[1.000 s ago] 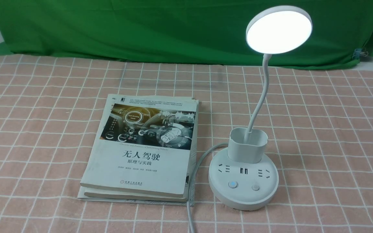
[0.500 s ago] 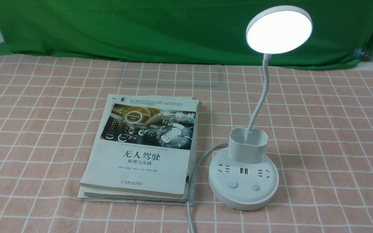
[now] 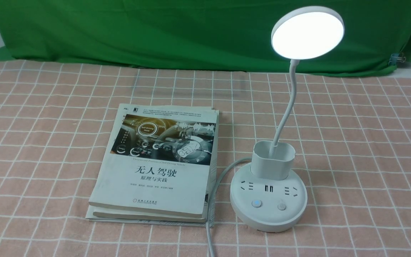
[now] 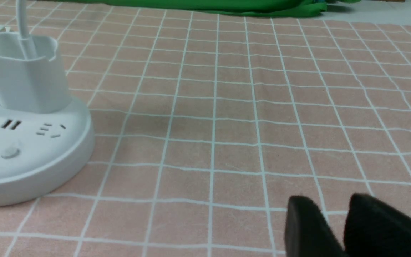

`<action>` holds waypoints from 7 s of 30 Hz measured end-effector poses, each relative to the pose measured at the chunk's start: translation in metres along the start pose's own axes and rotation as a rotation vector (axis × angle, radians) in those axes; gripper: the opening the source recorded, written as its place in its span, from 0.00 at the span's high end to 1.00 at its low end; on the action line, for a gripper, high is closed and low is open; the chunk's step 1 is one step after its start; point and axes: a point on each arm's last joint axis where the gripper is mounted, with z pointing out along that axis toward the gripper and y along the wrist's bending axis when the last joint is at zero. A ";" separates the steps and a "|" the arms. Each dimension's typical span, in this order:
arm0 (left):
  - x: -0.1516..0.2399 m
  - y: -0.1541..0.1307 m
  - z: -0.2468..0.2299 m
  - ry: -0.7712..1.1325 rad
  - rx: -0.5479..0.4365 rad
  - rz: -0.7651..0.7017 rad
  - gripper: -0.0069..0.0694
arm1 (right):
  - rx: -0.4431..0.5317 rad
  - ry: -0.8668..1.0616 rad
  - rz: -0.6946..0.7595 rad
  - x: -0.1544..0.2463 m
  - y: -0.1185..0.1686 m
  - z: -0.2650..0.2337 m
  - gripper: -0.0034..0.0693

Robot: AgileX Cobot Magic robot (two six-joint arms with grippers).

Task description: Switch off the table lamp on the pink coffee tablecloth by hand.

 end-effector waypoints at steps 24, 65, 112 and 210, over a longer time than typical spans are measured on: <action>0.000 0.000 0.000 0.000 0.000 0.000 0.90 | -0.094 -0.342 0.514 -0.031 0.000 -0.006 0.64; 0.000 0.000 0.000 0.000 0.000 0.000 0.90 | -0.447 1.075 -0.376 -0.112 0.186 0.207 0.90; 0.000 0.000 0.000 0.000 0.000 0.000 0.90 | -0.454 1.171 -0.314 -0.090 0.187 0.232 0.89; 0.000 0.000 0.000 0.000 0.000 0.000 0.90 | -0.156 -0.018 -0.022 -0.005 0.010 0.003 0.90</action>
